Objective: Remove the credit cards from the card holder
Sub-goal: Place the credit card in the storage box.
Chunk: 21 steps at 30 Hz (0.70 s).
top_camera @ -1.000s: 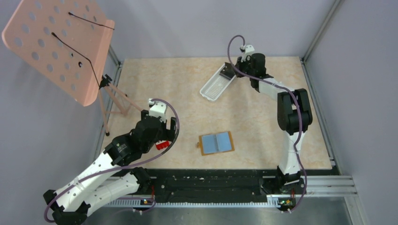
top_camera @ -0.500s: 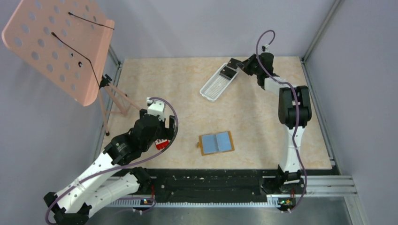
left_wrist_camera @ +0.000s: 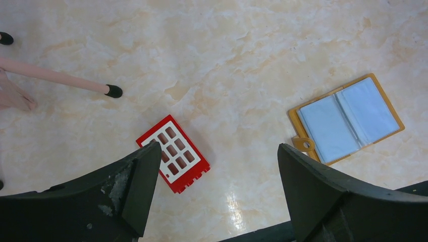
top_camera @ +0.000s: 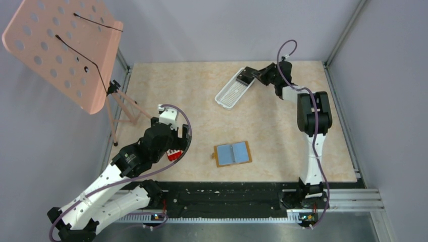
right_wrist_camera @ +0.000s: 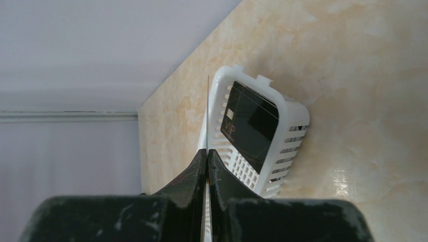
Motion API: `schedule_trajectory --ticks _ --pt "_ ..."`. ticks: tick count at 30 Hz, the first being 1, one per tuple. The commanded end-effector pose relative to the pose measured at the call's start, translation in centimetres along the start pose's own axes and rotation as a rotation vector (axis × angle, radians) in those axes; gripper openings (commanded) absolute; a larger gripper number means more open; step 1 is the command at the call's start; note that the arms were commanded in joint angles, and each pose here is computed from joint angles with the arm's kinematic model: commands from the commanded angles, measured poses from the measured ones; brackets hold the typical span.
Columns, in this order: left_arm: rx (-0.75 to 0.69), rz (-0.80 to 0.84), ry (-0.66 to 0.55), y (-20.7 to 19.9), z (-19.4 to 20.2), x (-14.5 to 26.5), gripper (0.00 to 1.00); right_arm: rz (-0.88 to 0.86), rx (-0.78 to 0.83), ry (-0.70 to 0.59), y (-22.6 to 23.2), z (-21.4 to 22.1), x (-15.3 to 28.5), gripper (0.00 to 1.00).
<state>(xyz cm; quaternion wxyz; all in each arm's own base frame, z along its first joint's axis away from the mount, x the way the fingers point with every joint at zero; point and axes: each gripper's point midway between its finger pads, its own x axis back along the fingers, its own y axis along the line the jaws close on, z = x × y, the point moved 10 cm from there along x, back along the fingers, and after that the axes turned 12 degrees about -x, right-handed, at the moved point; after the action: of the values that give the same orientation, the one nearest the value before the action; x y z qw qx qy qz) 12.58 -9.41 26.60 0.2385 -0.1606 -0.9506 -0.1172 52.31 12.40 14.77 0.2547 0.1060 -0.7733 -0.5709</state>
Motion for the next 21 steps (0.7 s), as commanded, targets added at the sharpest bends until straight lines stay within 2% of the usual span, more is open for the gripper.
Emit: schedule_trajectory --ticks 1,21 --pt "0.009 0.008 -0.038 0.0 -0.5 -0.2 0.9 -0.021 -0.049 0.017 -0.2 0.1 -0.5 0.0" --pt "0.015 0.037 -0.058 0.0 -0.6 -0.1 0.9 0.054 -0.137 -0.026 -2.0 0.2 -1.3 0.11"
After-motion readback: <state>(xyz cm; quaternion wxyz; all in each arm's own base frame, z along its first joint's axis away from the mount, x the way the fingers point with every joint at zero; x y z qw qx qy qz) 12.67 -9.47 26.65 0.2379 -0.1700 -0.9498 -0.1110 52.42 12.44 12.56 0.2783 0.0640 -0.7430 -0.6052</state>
